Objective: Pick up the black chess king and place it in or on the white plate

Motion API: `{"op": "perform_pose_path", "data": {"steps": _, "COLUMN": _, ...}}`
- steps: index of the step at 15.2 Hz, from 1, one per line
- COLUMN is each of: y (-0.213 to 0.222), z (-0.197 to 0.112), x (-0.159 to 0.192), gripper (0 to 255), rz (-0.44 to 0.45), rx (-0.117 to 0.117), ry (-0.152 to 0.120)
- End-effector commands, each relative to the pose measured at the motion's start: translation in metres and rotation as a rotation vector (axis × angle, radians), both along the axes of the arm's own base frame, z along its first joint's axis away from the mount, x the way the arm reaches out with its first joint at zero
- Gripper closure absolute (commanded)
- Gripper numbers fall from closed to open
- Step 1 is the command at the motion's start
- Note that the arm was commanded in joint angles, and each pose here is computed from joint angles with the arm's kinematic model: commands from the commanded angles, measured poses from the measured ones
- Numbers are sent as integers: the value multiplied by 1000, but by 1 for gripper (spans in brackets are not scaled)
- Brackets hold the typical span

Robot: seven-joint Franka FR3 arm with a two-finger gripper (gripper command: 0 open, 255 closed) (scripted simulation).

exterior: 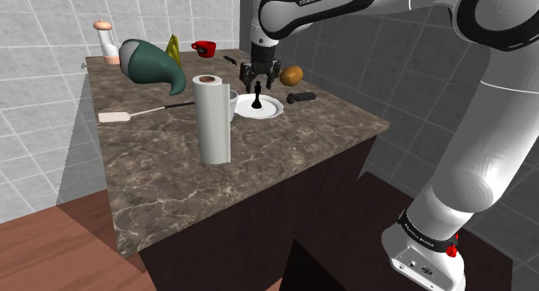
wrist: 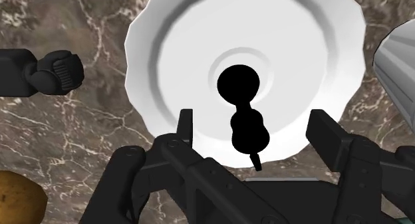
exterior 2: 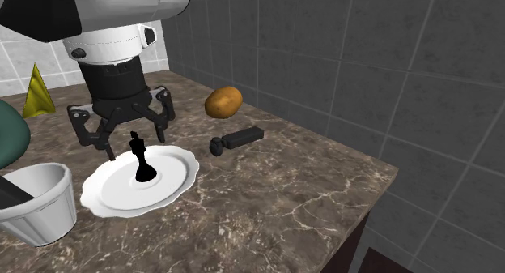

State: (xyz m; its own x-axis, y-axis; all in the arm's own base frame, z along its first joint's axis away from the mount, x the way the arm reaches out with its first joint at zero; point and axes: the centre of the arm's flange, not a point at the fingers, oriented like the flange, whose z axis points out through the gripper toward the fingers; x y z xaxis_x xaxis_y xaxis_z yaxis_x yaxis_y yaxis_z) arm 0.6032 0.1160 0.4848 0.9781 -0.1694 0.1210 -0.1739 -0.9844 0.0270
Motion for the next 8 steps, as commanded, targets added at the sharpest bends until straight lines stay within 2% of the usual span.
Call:
{"op": "perform_pose_path", "data": {"steps": 1, "y": 0, "z": 0, "x": 0, "gripper": 0, "rz": 0, "rx": 0, "ry": 0}}
{"op": "perform_pose_path", "data": {"steps": 3, "y": 0, "z": 0, "x": 0, "gripper": 0, "rz": 0, "rx": 0, "ry": 0}}
{"op": "perform_pose_path", "data": {"steps": 7, "y": 2, "z": 50, "x": -6, "gripper": 0, "rz": 0, "rx": 0, "ry": 0}}
{"op": "perform_pose_path", "data": {"steps": 8, "y": 2, "z": 50, "x": -6, "gripper": 0, "rz": 0, "rx": 0, "ry": 0}}
